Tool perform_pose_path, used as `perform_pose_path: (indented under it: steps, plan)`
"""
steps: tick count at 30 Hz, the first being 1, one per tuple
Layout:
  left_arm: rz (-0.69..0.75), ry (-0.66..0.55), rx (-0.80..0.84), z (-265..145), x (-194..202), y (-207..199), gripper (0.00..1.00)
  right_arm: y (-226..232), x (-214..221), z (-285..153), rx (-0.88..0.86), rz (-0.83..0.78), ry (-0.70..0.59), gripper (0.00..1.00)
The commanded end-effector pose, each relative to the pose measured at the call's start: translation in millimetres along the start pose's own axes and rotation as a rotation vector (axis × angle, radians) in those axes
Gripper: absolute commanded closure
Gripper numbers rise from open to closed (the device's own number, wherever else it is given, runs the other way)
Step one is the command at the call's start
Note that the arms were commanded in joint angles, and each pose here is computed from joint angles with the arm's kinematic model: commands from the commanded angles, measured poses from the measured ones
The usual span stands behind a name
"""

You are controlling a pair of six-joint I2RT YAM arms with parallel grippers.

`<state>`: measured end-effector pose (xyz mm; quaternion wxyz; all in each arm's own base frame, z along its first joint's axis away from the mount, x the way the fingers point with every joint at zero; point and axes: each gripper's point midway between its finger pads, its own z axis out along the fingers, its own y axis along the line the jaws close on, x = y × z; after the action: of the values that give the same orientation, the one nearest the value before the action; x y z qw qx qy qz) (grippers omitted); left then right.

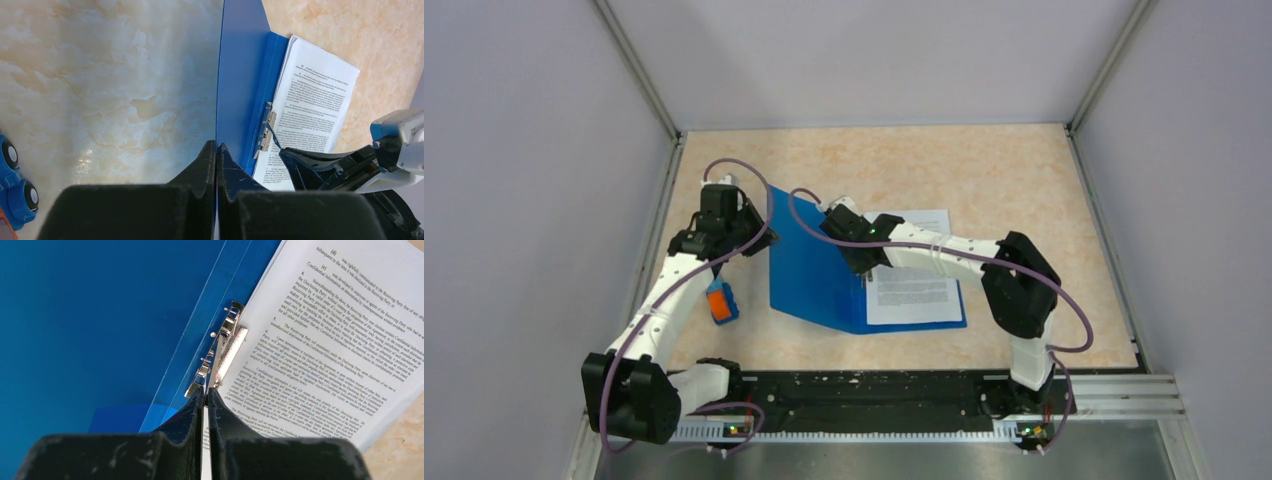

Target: Put the files into the folder

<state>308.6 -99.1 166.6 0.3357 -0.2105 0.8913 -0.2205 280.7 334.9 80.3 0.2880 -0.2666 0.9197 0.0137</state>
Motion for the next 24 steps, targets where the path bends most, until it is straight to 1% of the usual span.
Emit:
perform_pose_path:
  steps: [1, 6, 17, 24]
  plan:
    - [-0.001, -0.071, -0.016, 3.7, -12.9, 3.2, 1.0, 9.2, 4.7, -22.6, -0.046, 0.01, -0.004, 0.99]
    - [-0.01, -0.078, -0.038, 6.5, -12.3, 9.0, 1.0, 13.1, 19.4, -22.2, -0.055, 0.009, 0.022, 1.0]
    - [-0.028, -0.087, -0.059, 9.8, -11.8, 14.1, 1.0, 22.8, 76.9, -5.1, -0.108, 0.03, 0.11, 1.0]
    - [-0.029, -0.085, -0.054, 10.4, -11.8, 13.1, 1.0, 26.0, 93.7, 8.5, -0.114, 0.034, 0.144, 1.0]
